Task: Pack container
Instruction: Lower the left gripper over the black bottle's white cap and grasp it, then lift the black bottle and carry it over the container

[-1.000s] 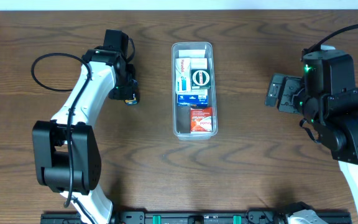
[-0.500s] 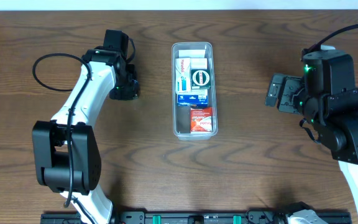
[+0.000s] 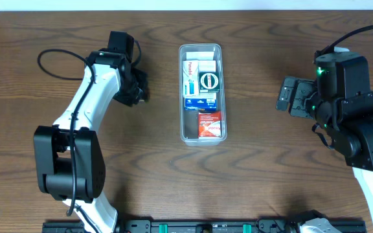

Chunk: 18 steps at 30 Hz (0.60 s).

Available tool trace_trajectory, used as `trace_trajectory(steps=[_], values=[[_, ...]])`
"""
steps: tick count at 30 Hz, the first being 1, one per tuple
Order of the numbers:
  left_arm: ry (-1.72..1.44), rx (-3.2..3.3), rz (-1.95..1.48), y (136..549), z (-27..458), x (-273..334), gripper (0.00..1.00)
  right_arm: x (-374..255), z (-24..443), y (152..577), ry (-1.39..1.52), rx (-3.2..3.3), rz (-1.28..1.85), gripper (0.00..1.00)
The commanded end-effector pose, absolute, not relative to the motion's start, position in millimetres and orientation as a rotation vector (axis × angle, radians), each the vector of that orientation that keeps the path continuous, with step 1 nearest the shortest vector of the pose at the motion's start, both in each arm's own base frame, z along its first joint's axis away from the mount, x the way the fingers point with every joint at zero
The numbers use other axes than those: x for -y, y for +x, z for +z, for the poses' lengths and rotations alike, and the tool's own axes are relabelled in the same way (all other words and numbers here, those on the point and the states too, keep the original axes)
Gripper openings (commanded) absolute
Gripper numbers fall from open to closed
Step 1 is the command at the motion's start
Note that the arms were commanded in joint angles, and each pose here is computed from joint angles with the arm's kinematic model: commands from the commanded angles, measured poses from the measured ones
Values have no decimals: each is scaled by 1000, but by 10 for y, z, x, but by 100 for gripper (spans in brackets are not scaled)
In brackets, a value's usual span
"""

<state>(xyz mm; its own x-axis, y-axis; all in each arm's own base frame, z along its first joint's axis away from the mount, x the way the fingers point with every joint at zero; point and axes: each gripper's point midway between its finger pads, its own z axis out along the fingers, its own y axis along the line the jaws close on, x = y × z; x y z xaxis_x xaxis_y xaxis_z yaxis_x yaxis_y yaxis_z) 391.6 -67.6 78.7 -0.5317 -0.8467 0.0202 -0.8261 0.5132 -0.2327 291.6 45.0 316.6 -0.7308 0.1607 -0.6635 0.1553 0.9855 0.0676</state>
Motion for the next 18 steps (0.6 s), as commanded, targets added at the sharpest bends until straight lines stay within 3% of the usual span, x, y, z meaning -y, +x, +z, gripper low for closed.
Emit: trace_trajectory(steps=[1, 5, 18], values=[[-972, -2815, -334, 3878, 1015, 698, 20, -383, 3171, 2926, 228, -2396, -22, 100], [-604, -2921, -282, 3709, 1130, 670, 20, -384, 3171, 2926, 228, -2396, -21, 99], [-13, -2904, -163, 3152, 1880, 668, 20, -384, 3171, 2926, 228, -2396, -21, 99]])
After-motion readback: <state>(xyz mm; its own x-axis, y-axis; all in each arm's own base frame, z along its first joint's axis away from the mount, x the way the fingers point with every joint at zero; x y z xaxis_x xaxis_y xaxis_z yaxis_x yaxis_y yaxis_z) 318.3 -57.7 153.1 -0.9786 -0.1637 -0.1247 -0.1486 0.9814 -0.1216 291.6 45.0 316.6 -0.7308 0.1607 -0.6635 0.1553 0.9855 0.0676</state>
